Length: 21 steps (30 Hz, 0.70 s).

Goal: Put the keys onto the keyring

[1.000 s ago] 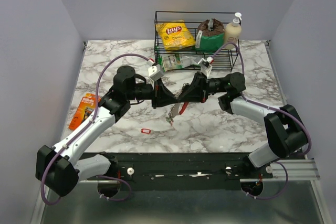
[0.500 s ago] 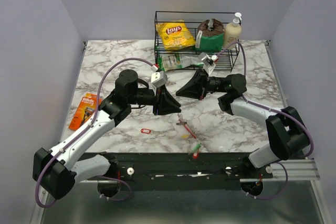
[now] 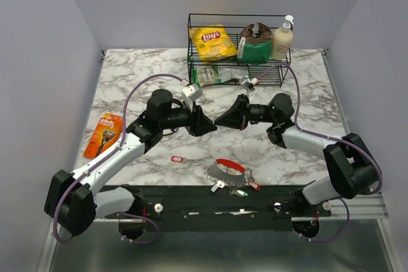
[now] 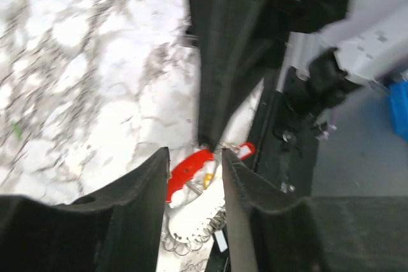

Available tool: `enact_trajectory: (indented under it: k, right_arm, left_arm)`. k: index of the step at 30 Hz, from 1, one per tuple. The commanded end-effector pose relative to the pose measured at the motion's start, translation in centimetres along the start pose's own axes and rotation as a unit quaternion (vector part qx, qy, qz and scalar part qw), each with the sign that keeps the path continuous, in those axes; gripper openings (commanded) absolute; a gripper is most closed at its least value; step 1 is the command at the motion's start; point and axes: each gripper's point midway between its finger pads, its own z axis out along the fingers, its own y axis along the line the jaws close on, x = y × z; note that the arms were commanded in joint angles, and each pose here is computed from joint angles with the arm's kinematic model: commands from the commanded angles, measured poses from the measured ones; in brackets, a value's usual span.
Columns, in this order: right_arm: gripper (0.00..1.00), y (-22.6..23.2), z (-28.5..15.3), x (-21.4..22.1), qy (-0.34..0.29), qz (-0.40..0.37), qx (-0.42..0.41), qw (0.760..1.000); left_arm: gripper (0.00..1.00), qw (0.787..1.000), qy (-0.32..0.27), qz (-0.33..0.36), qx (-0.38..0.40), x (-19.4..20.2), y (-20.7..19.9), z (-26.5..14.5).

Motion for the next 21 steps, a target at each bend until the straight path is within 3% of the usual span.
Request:
enact_trajectory:
  k: [1, 2, 3, 4, 6, 11, 15, 21]
  right_arm:
    - [0.05, -3.9, -1.8, 2.9, 0.047, 0.003, 0.124, 0.991]
    - [0.08, -3.9, -2.1, 3.0, 0.058, -0.006, 0.136, 0.989]
    - [0.18, -4.5, -2.4, 2.6, 0.063, -0.014, 0.161, 0.985]
    - [0.23, -5.2, -3.5, 4.6, 0.104, -0.005, 0.188, 0.977]
    - [0.29, -5.8, -4.3, 5.6, 0.128, -0.006, 0.211, 0.969]
    - [0.33, -6.6, -5.9, 10.5, 0.184, 0.037, 0.253, 0.949]
    - [0.43, -6.9, -6.1, 14.1, 0.241, 0.049, 0.278, 0.929]
    - [0.49, -7.7, -6.2, 17.7, 0.319, 0.049, 0.313, 0.893]
  left_arm:
    - [0.52, 0.991, -0.028, -0.069, -0.114, 0.0, 5.0, 1.0]
    - [0.54, 0.989, -0.020, -0.083, -0.121, 0.8, 5.7, 1.5]
    - [0.56, 0.988, -0.013, -0.092, -0.124, 1.3, 6.0, 1.6]
    - [0.58, 0.987, -0.002, -0.100, -0.126, 2.0, 6.3, 1.9]
    - [0.58, 0.984, 0.024, -0.120, -0.132, 3.9, 7.0, 2.2]
    - [0.59, 0.975, 0.037, -0.129, -0.174, 6.1, 8.4, 1.3]
    - [0.63, 0.967, 0.019, -0.143, -0.210, 5.7, 9.7, 0.7]
    - [0.68, 0.960, 0.003, -0.167, -0.223, 5.2, 10.9, 0.2]
